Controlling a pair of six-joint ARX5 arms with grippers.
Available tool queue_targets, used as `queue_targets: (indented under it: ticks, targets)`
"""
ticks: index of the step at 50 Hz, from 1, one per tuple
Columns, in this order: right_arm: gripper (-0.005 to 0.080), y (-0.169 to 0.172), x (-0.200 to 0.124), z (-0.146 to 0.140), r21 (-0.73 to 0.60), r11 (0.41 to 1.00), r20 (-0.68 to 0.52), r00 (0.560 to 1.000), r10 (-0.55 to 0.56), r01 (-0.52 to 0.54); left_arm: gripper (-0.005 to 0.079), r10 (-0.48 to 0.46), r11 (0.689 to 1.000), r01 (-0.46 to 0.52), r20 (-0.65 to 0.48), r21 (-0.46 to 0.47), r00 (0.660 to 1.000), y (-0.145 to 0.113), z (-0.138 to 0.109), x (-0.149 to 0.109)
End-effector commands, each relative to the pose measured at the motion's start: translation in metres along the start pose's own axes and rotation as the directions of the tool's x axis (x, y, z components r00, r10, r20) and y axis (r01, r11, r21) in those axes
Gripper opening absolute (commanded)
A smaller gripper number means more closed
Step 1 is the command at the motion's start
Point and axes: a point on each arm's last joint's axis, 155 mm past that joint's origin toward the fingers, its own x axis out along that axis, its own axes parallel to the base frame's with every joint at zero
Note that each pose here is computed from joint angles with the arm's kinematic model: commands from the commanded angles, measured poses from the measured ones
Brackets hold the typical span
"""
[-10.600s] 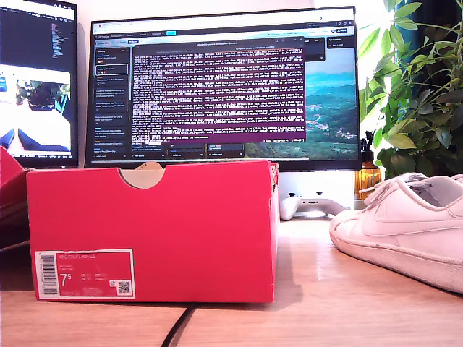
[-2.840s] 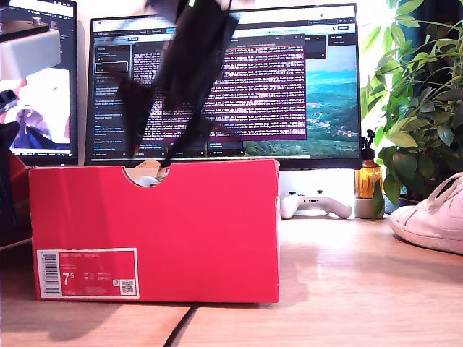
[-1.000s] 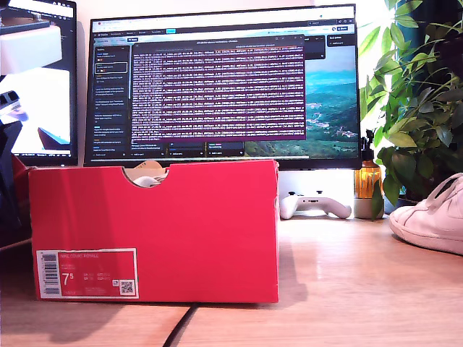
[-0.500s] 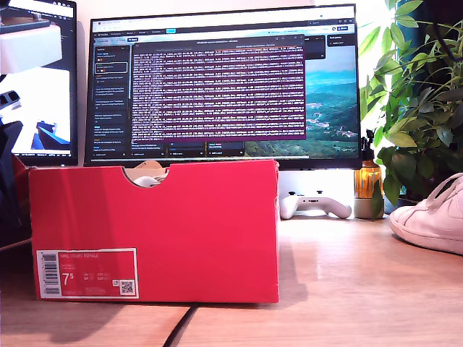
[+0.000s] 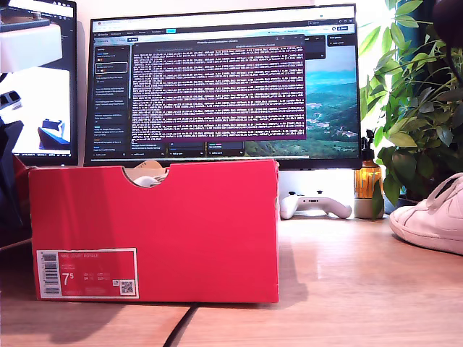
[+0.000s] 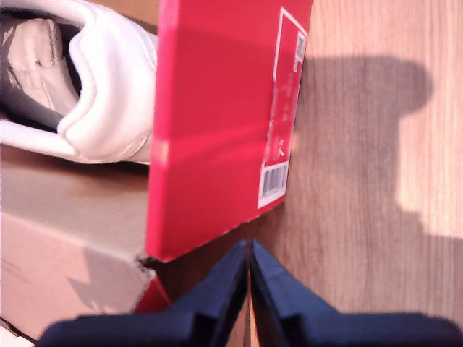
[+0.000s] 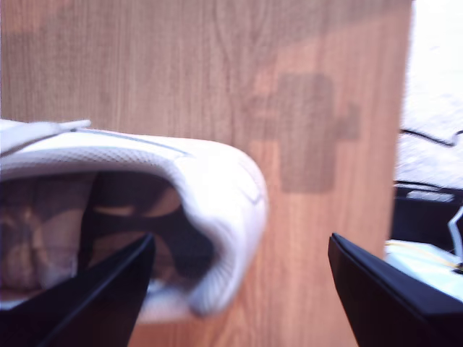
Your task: Pack the white shoes by picking the first shoe and placing it inside the red shoebox, left side, then picking and rotating the second shoe and placing it in the shoebox
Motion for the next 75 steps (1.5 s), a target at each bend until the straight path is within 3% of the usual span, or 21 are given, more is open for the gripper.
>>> queue_targets:
  ticks: [1, 11, 14, 17, 23, 25, 29, 39, 45, 47, 51, 56, 59, 60, 62, 66, 75]
  targets:
    - [0.0693, -0.01, 0.012, -0.001, 0.008, 1.0, -0.007, 1.0, -0.027, 0.027, -0.0019, 0.0, 1.0, 0.0, 0.006, -0.006, 1.0, 0.002, 0.003, 0.0]
    - [0.069, -0.015, 0.035, -0.007, 0.041, 0.999, -0.037, 0.999, -0.014, 0.016, -0.0019, -0.002, 1.0, 0.002, 0.008, -0.006, 1.0, 0.002, 0.003, 0.0]
    - [0.0654, -0.017, 0.04, -0.008, 0.054, 0.998, -0.04, 0.999, -0.01, 0.013, -0.0019, -0.003, 1.0, 0.003, 0.009, -0.006, 1.0, 0.002, 0.003, 0.0]
    - [0.0516, -0.019, 0.045, -0.009, 0.066, 0.998, -0.047, 0.999, -0.011, 0.014, -0.0019, -0.003, 1.0, 0.003, 0.009, -0.006, 1.0, 0.002, 0.003, 0.0]
    - [-0.0037, -0.019, 0.048, -0.011, 0.078, 0.997, -0.054, 0.999, -0.003, 0.008, -0.0019, -0.003, 1.0, 0.003, 0.01, -0.005, 1.0, 0.002, 0.003, 0.0]
    - [0.0025, -0.018, 0.048, -0.01, 0.073, 0.997, -0.052, 0.999, 0.001, 0.003, -0.0019, -0.003, 1.0, 0.003, 0.01, -0.006, 1.0, 0.002, 0.003, 0.0]
    - [-0.0011, -0.016, 0.048, -0.008, 0.064, 0.998, -0.052, 0.999, 0.009, -0.005, -0.0019, -0.003, 1.0, 0.003, 0.01, -0.006, 1.0, 0.002, 0.003, 0.0]
    - [-0.0013, 0.011, 0.028, 0.003, -0.197, 0.977, -0.035, 0.997, 0.073, -0.078, -0.0019, -0.004, 1.0, 0.004, 0.012, -0.006, 1.0, 0.001, 0.004, 0.0]
    - [-0.0013, 0.045, -0.001, 0.018, -0.48, 0.864, 0.0, 0.986, 0.17, -0.149, -0.0019, -0.004, 1.0, 0.004, 0.012, -0.006, 1.0, 0.002, 0.004, 0.0]
    - [-0.0013, 0.055, -0.013, 0.021, -0.58, 0.798, 0.003, 0.98, 0.2, -0.162, -0.0019, -0.004, 1.0, 0.004, 0.012, -0.006, 1.0, 0.001, 0.004, 0.0]
    - [-0.0013, 0.071, -0.033, 0.027, -0.683, 0.708, 0.006, 0.969, 0.248, -0.178, -0.0019, -0.004, 1.0, 0.004, 0.012, -0.006, 1.0, 0.001, 0.004, 0.0]
    - [-0.0013, 0.085, -0.059, 0.028, -0.843, 0.508, -0.024, 0.955, 0.295, -0.178, -0.0019, -0.004, 1.0, 0.004, 0.012, -0.006, 1.0, 0.001, 0.004, 0.0]
    - [-0.0013, 0.096, -0.075, 0.029, -0.89, 0.417, -0.038, 0.942, 0.333, -0.183, -0.0019, -0.005, 1.0, 0.005, 0.013, -0.006, 1.0, 0.001, 0.004, 0.0]
    - [-0.0013, 0.099, -0.08, 0.028, -0.888, 0.414, -0.048, 0.937, 0.347, -0.199, -0.0019, -0.004, 1.0, 0.004, 0.013, -0.006, 1.0, 0.002, 0.004, 0.0]
    - [-0.0013, 0.108, -0.091, 0.028, -0.929, 0.315, -0.064, 0.922, 0.382, -0.195, -0.0019, -0.005, 1.0, 0.005, 0.013, -0.006, 1.0, 0.001, 0.004, 0.0]
    - [-0.0013, 0.125, -0.114, 0.023, -0.966, 0.159, -0.111, 0.883, 0.455, -0.203, -0.0019, -0.007, 1.0, 0.007, 0.017, -0.006, 1.0, 0.001, 0.004, 0.0]
    - [-0.0013, 0.168, -0.172, -0.01, -0.96, -0.213, -0.279, 0.719, 0.637, -0.183, -0.0019, -0.012, 1.0, 0.012, 0.025, -0.006, 1.0, 0.0, 0.006, 0.0]
